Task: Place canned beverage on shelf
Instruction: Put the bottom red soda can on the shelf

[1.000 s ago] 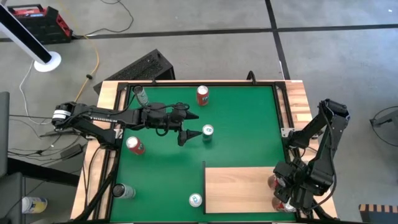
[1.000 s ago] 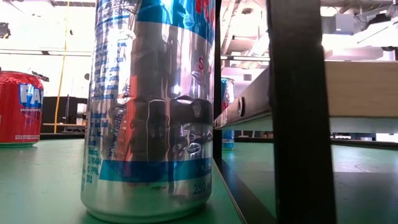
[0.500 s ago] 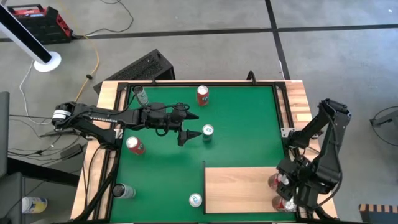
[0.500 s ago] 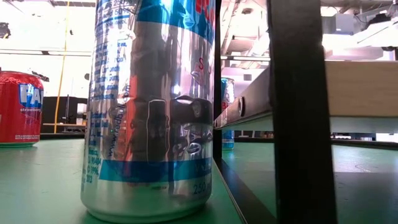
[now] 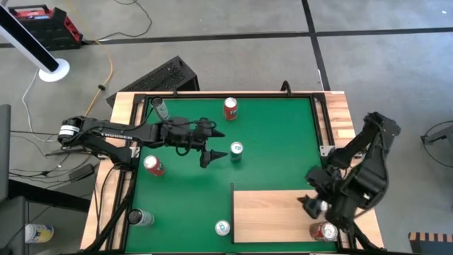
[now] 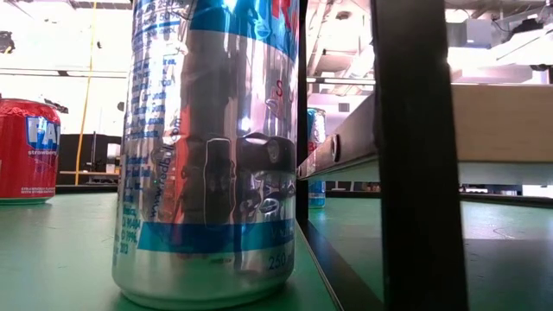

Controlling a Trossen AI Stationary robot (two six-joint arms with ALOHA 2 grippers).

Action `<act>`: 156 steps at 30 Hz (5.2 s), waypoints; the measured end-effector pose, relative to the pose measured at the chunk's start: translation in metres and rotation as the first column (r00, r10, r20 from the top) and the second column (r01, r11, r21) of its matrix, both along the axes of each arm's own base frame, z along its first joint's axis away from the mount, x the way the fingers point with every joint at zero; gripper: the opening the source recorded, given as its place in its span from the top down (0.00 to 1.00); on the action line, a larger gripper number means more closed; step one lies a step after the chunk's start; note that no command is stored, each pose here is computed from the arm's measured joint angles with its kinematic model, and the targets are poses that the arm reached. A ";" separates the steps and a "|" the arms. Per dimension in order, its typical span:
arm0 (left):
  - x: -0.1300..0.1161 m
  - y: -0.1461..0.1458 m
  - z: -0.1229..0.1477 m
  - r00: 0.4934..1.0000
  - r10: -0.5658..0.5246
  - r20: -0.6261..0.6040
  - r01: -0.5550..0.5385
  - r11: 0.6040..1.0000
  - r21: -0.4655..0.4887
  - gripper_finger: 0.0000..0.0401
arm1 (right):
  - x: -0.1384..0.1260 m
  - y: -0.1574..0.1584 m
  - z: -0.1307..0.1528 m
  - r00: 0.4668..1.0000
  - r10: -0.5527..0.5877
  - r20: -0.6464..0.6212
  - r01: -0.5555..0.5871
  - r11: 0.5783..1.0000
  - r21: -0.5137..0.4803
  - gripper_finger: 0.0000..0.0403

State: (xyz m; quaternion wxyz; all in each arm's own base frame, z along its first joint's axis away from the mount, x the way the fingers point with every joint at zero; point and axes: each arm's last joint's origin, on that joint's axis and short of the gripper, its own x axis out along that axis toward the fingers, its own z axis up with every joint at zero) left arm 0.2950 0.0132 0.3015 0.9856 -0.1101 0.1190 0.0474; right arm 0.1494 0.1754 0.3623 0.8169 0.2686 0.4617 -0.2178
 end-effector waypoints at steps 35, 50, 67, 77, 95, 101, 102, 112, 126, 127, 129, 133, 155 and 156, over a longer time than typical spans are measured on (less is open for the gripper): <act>-0.132 -0.007 0.008 0.316 0.055 -0.947 -0.564 0.813 -0.142 0.05 | 0.079 -0.051 0.016 0.957 0.239 0.164 -0.196 0.951 -0.241 0.05; -0.132 -0.010 -0.077 0.256 -0.019 -0.967 -0.554 0.817 -0.163 0.05 | 0.080 -0.052 0.016 0.958 0.239 0.161 -0.200 0.954 -0.226 0.05; -0.131 -0.012 -0.087 0.278 -0.091 -0.956 -0.522 0.821 -0.230 0.29 | 0.080 -0.052 0.015 0.963 0.217 0.159 -0.190 0.967 -0.167 0.05; -0.124 -0.013 -0.060 0.327 -0.150 -0.933 -0.477 0.826 -0.300 0.30 | 0.080 -0.052 0.015 0.960 0.231 0.155 -0.203 0.963 -0.178 0.05; -0.029 -0.011 0.117 0.630 -0.052 -0.775 -0.179 0.961 -0.209 0.30 | 0.081 -0.061 0.014 0.969 0.215 0.123 -0.184 0.957 -0.225 0.05; 0.042 -0.026 0.135 0.683 -0.150 -0.715 0.064 0.987 -0.145 0.30 | 0.065 -0.058 0.023 0.972 0.147 0.184 -0.123 0.983 -0.132 0.05; 0.054 -0.029 0.128 0.680 -0.173 -0.712 0.107 0.985 -0.137 0.30 | 0.060 -0.057 0.025 0.973 0.137 0.188 -0.117 0.986 -0.117 0.05; 0.112 -0.051 0.072 0.662 -0.279 -0.696 0.370 0.929 -0.020 0.30 | 0.004 -0.054 0.033 0.977 -0.009 0.215 0.036 0.992 -0.125 0.05; 0.160 -0.041 0.037 0.736 -0.214 -0.643 0.399 0.904 0.156 0.30 | 0.007 -0.057 0.032 0.971 -0.054 0.232 0.090 0.985 -0.147 0.05; 0.164 -0.037 0.030 0.728 -0.198 -0.656 0.392 0.905 0.162 0.30 | 0.007 -0.058 0.032 0.971 -0.055 0.232 0.092 0.985 -0.148 0.05; 0.168 -0.026 0.019 0.705 -0.195 -0.682 0.385 0.912 0.137 0.30 | 0.008 -0.059 0.032 0.971 -0.060 0.229 0.096 0.984 -0.151 0.05; 0.170 -0.008 -0.003 0.624 -0.197 -0.756 0.376 0.924 0.069 0.30 | 0.011 -0.062 0.030 0.972 -0.076 0.222 0.111 0.982 -0.153 0.05; 0.148 -0.016 -0.030 0.292 -0.210 -0.933 0.499 0.866 -0.039 0.30 | 0.022 -0.075 0.024 0.982 -0.079 0.171 0.111 0.975 -0.191 0.05; 0.147 -0.015 -0.032 0.279 -0.209 -0.937 0.497 0.867 -0.046 0.30 | 0.023 -0.076 0.024 0.982 -0.084 0.171 0.116 0.975 -0.191 0.05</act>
